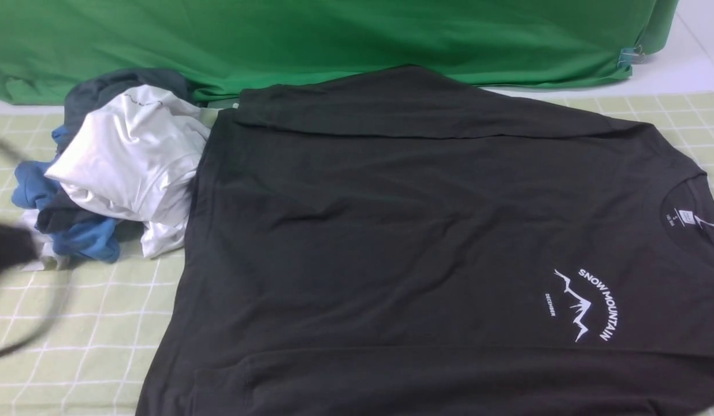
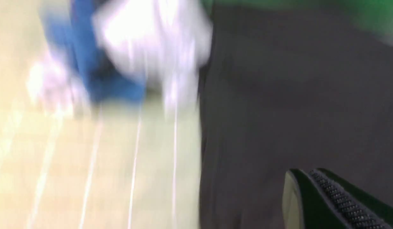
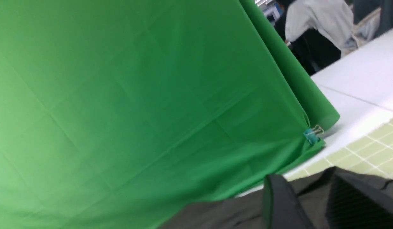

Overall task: Fold a long-sleeved shirt over a green coffee tablecloth.
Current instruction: 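Grasp the left edge of the dark T-shirt lying flat on the table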

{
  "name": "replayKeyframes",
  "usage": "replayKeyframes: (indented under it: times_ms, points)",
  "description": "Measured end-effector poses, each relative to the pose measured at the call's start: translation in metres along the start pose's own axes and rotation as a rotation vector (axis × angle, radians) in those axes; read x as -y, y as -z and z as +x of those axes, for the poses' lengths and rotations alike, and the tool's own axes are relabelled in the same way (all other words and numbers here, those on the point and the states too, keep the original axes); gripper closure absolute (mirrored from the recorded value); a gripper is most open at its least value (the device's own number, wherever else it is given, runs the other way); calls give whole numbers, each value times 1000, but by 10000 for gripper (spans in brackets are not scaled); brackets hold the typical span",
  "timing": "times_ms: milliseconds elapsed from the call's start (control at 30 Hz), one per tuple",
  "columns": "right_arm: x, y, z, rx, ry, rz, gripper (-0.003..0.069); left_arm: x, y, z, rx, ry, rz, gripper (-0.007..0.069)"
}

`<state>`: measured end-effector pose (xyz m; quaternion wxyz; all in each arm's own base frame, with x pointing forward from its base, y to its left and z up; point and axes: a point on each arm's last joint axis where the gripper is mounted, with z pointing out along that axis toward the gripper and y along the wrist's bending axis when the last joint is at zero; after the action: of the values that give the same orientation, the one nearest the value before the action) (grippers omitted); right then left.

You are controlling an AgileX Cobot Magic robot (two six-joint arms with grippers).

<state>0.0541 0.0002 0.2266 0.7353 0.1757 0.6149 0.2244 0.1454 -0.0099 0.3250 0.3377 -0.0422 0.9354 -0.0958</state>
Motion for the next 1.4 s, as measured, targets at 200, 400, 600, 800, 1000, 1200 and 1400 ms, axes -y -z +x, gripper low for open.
replayKeyframes:
  times_ms: [200,400,600,800,1000,1200,1400]
  points:
    - [-43,-4,-48,-265,296,-10,645,3,-70,7,-324,-74,49,622]
    - [-63,-45,-63,-735,507,7,660,36,-118,39,-452,-158,50,623]
    - [-56,-71,-42,-1004,544,-21,659,46,-152,55,-524,-254,-13,553]
    - [-55,-76,-39,-1026,545,-25,658,45,-176,60,-541,-279,-45,316]
    - [-55,-77,-40,-1013,543,-25,652,45,-189,60,-518,-293,-46,119]
    - [-55,-78,-40,-1011,539,-27,650,45,-190,60,-520,-298,-48,102]
    - [-56,-78,-40,-1011,537,-28,650,46,-189,61,-541,-276,-47,317]
